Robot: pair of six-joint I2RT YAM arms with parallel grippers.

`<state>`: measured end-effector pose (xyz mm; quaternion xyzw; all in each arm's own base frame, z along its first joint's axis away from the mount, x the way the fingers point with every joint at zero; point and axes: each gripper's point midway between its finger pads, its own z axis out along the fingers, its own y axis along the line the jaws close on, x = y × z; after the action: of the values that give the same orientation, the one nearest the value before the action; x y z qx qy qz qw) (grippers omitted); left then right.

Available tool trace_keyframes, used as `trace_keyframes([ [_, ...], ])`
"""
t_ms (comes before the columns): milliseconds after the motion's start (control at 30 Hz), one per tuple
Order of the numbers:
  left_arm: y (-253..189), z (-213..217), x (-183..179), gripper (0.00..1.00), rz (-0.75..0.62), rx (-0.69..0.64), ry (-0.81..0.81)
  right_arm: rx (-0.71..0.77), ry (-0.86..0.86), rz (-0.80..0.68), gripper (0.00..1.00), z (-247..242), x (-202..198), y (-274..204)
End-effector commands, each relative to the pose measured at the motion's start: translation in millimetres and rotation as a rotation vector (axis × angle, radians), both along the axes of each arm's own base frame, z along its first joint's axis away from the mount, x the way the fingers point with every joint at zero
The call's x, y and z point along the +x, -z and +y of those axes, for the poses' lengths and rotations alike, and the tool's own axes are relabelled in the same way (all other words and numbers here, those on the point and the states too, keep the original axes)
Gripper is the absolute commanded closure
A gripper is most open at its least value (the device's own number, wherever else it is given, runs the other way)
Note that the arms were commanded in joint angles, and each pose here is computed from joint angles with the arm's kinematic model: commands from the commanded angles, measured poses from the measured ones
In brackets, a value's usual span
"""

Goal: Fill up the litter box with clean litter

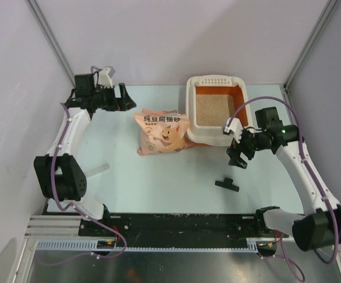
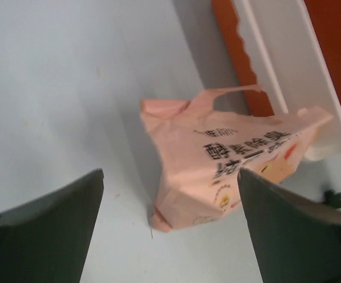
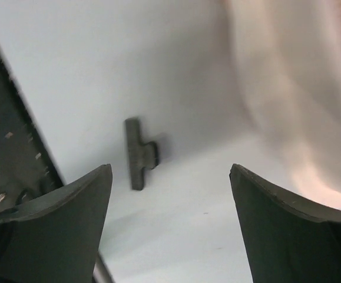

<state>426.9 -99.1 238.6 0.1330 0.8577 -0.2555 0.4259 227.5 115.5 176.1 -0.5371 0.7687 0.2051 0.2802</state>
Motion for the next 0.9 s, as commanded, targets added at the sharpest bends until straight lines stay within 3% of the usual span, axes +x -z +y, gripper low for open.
trace_keyframes([
  [0, 13.3, 28.4, 23.1, 0.0, 0.184, -0.242, -0.262, 0.073, 0.223, -0.242, 0.15, 12.8, 54.7, -56.0],
  [67, 22.0, 23.0, 24.7, 0.0, 0.224, -0.296, -0.24, 0.09, 0.439, -0.292, 0.16, 10.7, 84.9, -67.8],
  [133, 33.7, 14.3, 25.7, 0.0, 0.286, -0.357, -0.212, 0.127, 0.529, -0.374, 0.15, 13.7, 113.1, -82.5],
  [300, 54.3, -3.7, 34.5, 0.02, 0.395, -0.485, -0.176, 0.199, 0.501, -0.373, 0.15, 51.5, 126.3, -88.9],
  [433, 57.7, -36.0, 38.7, 0.06, 0.471, -0.619, -0.024, 0.216, 0.458, -0.388, 0.15, 75.9, 130.9, -89.6],
  [667, 34.0, -95.8, 21.4, 0.25, 0.511, -0.696, 0.271, 0.248, 0.426, -0.443, 0.15, 95.7, 149.2, -98.5],
  [867, 4.7, -92.9, 21.4, 0.45, 0.415, -0.686, 0.292, 0.311, 0.37, -0.494, 0.14, 118.6, 173.4, -116.7],
])
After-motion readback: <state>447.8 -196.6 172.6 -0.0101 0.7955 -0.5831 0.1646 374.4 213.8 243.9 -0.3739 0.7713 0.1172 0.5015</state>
